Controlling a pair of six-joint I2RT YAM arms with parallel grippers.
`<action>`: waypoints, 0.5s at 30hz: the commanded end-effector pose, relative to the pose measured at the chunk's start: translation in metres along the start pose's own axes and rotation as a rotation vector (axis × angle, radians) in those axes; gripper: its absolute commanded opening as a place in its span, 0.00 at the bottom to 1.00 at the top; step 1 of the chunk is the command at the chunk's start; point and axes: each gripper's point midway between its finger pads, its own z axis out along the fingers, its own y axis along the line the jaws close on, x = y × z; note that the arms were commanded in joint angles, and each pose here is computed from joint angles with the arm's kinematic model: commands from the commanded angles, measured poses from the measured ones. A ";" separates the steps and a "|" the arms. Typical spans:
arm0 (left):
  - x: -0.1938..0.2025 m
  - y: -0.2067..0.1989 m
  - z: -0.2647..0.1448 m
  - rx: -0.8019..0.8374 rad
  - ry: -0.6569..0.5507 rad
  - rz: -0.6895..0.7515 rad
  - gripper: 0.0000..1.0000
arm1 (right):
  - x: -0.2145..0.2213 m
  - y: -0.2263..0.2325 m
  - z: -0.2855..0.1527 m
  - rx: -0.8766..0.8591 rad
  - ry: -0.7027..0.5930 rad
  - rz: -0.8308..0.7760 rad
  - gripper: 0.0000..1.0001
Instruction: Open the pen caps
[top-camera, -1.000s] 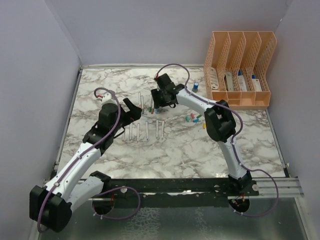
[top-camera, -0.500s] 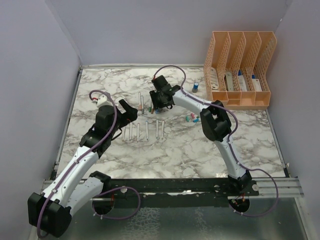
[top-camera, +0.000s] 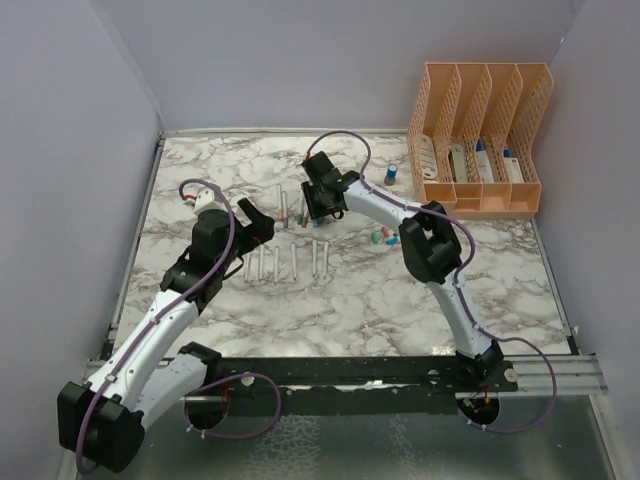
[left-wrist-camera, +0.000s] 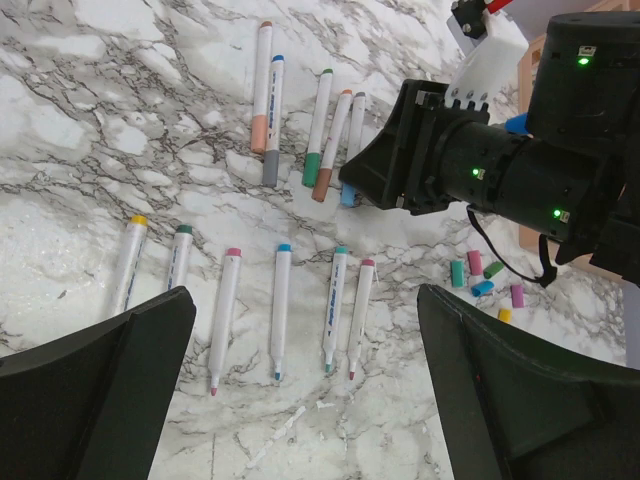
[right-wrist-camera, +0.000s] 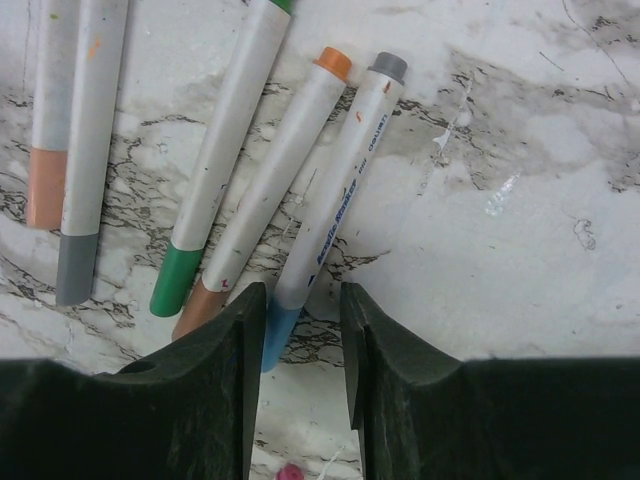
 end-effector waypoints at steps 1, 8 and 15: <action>0.003 0.001 0.008 -0.004 0.017 0.019 0.96 | 0.041 -0.016 0.017 0.093 0.119 -0.022 0.33; 0.020 -0.011 0.027 0.037 0.113 0.029 0.96 | 0.066 -0.031 0.017 0.090 0.170 0.013 0.14; 0.036 -0.031 0.052 0.110 0.203 -0.011 0.93 | 0.070 -0.060 0.002 0.020 0.123 0.119 0.01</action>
